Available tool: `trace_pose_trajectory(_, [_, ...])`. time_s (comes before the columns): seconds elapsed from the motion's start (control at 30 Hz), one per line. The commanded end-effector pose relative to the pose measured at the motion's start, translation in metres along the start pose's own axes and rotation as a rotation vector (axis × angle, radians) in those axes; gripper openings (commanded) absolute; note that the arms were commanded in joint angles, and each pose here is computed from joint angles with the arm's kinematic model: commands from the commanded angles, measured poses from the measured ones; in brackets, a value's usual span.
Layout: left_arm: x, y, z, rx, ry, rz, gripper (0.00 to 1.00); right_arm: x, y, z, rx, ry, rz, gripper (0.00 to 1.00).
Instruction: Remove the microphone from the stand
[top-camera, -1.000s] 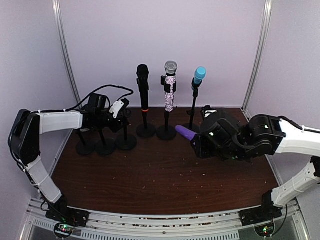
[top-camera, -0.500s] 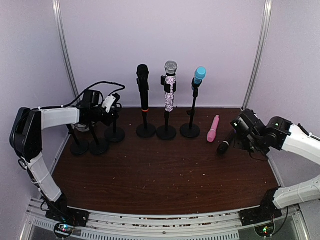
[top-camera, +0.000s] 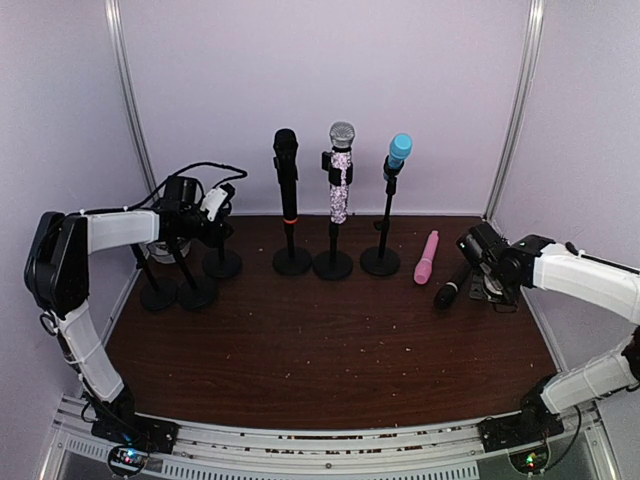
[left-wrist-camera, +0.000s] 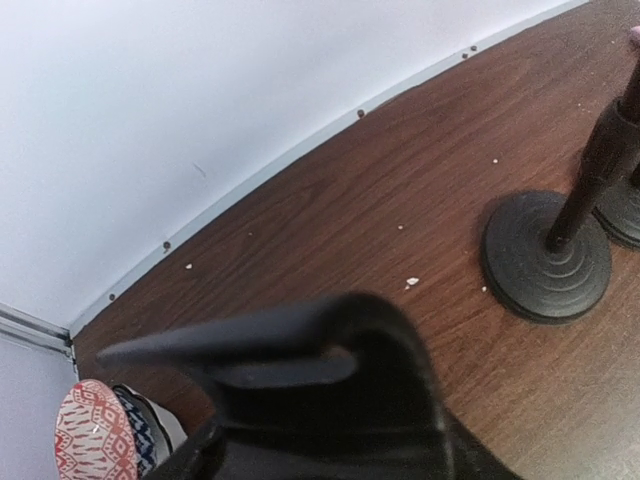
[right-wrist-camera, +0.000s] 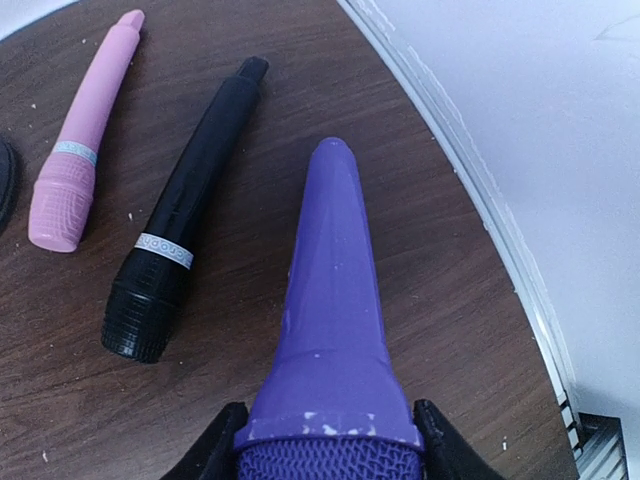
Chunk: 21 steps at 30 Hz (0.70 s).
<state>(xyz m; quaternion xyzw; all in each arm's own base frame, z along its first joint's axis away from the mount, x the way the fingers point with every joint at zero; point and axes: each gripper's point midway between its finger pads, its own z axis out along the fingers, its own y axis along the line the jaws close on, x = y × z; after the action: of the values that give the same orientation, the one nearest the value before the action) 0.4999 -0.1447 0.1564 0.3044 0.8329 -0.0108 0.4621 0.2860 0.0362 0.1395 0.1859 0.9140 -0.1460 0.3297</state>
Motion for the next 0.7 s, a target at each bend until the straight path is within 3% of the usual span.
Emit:
trace_pose_trajectory(0.0, [-0.021,0.016,-0.013,-0.037,-0.052,0.005,0.7,-0.001,0.017,0.022,-0.031,0.03,-0.005,0.0])
trace_pose_trajectory(0.2, [-0.04,0.005,-0.041,0.043,-0.093,-0.018,0.97,0.002,0.029,0.047,-0.05,0.091,-0.02,0.01])
trace_pose_trajectory(0.33, [-0.058,-0.001,-0.064,0.091,-0.132,-0.034,0.98,0.0,0.037,0.055,-0.062,0.108,-0.034,0.08])
trace_pose_trajectory(0.67, [-0.092,-0.004,-0.118,0.134,-0.187,-0.063,0.98,0.0,0.052,0.067,-0.123,0.16,-0.042,0.38])
